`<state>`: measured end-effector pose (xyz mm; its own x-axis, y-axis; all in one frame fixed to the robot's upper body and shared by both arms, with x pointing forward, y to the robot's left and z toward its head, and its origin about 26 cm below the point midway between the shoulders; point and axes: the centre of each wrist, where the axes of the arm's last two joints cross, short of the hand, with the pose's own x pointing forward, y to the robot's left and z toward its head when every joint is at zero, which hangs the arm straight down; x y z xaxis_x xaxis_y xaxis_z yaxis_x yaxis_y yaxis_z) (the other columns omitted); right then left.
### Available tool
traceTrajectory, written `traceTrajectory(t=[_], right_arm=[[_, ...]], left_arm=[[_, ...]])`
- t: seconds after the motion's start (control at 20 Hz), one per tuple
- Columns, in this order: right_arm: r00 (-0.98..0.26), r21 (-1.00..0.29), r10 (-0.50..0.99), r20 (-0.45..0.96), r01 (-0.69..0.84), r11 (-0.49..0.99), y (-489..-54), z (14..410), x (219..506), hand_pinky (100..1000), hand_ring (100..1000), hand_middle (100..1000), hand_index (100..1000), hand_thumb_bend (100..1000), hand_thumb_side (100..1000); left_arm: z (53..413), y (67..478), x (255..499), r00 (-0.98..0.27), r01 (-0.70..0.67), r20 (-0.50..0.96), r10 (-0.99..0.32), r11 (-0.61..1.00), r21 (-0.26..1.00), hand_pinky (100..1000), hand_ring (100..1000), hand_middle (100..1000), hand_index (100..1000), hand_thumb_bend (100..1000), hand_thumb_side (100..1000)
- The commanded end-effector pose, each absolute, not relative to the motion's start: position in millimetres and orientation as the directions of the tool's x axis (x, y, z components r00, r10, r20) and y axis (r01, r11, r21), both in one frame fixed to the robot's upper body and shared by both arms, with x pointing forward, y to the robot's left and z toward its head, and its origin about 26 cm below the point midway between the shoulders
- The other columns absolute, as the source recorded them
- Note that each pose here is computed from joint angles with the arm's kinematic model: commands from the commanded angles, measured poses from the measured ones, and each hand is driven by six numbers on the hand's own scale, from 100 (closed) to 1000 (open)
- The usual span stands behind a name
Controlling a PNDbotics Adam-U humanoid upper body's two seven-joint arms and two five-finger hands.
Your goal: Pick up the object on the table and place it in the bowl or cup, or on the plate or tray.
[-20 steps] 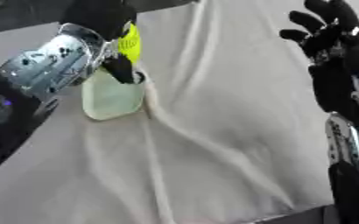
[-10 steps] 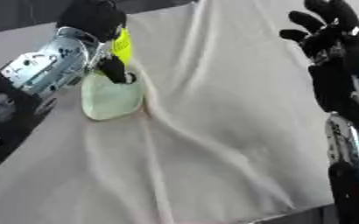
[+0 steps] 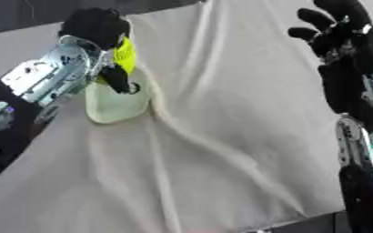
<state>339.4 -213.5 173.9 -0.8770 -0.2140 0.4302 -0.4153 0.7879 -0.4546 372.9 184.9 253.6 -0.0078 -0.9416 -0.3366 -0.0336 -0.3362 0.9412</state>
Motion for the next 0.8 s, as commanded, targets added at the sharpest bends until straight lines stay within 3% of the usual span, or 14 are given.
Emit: traceTrajectory(t=[0.05,0.15,0.25,0.3,0.35,0.4,0.45,0.5,0.55,0.6,0.65,0.7,0.8], right_arm=[[-0.886,-0.465,-0.21,0.414,-0.404,0.788,-214.8,177.8,338.8,848,915,938,1000,100,852],[-0.886,-0.466,-0.21,0.414,-0.404,0.787,-214.5,177.7,338.8,848,915,938,1000,100,853],[-0.885,-0.466,-0.21,0.414,-0.405,0.786,-214.3,177.7,338.8,848,915,938,1000,100,853],[-0.885,-0.466,-0.211,0.414,-0.406,0.786,-214.2,177.8,338.7,848,915,938,1000,100,853],[-0.885,-0.467,-0.211,0.414,-0.406,0.786,-214.1,177.8,338.7,848,915,938,1000,100,853],[-0.885,-0.467,-0.211,0.415,-0.406,0.786,-214.0,177.8,338.7,849,916,938,1000,100,853],[-0.885,-0.467,-0.211,0.415,-0.407,0.785,-213.9,177.7,338.7,849,916,938,1000,100,853],[-0.885,-0.467,-0.212,0.415,-0.407,0.785,-213.9,177.7,338.6,849,916,938,1000,100,854],[-0.885,-0.468,-0.212,0.415,-0.407,0.785,-213.8,177.7,338.6,849,916,938,1000,100,854],[-0.885,-0.468,-0.212,0.415,-0.407,0.784,-213.8,177.7,338.6,849,916,938,1000,100,854],[-0.885,-0.468,-0.212,0.415,-0.408,0.784,-213.8,177.7,338.5,849,916,938,1000,100,854],[-0.884,-0.468,-0.212,0.416,-0.408,0.784,-213.8,177.7,338.5,849,916,938,1000,100,854],[-0.884,-0.468,-0.212,0.416,-0.408,0.784,-213.8,177.6,338.5,849,916,938,1000,100,854]], left_arm=[[257.7,189.1,374.1,0.149,0.168,-0.192,-0.97,-0.167,0.972,100,138,431,209,480,409],[255.7,189.2,375.3,0.144,0.184,-0.188,-0.972,-0.16,0.97,100,177,469,241,497,442],[252.9,189.5,376.7,0.14,0.202,-0.184,-0.973,-0.154,0.967,100,252,567,314,519,490],[251.3,189.5,377.4,0.137,0.213,-0.182,-0.974,-0.15,0.965,100,325,648,377,581,549],[250.1,189.4,378.0,0.132,0.222,-0.179,-0.975,-0.147,0.964,100,314,633,365,568,537],[248.9,189.4,378.5,0.129,0.232,-0.176,-0.976,-0.143,0.962,100,424,771,488,623,643],[247.3,189.6,379.4,0.126,0.244,-0.172,-0.977,-0.138,0.96,104,458,801,513,636,667],[245.4,189.9,380.4,0.125,0.256,-0.168,-0.978,-0.132,0.958,196,535,866,567,655,720],[243.3,190.2,381.7,0.125,0.271,-0.163,-0.979,-0.124,0.955,196,535,866,567,655,720],[240.7,190.8,383.1,0.126,0.287,-0.156,-0.98,-0.115,0.951,337,637,944,634,670,772],[238.0,191.2,384.5,0.128,0.305,-0.149,-0.981,-0.104,0.947,337,637,944,634,670,772],[236.0,191.4,385.5,0.129,0.319,-0.141,-0.982,-0.093,0.943,526,766,1000,725,692,843],[234.1,191.1,386.4,0.131,0.339,-0.123,-0.984,-0.073,0.938,615,817,1000,768,658,923]])
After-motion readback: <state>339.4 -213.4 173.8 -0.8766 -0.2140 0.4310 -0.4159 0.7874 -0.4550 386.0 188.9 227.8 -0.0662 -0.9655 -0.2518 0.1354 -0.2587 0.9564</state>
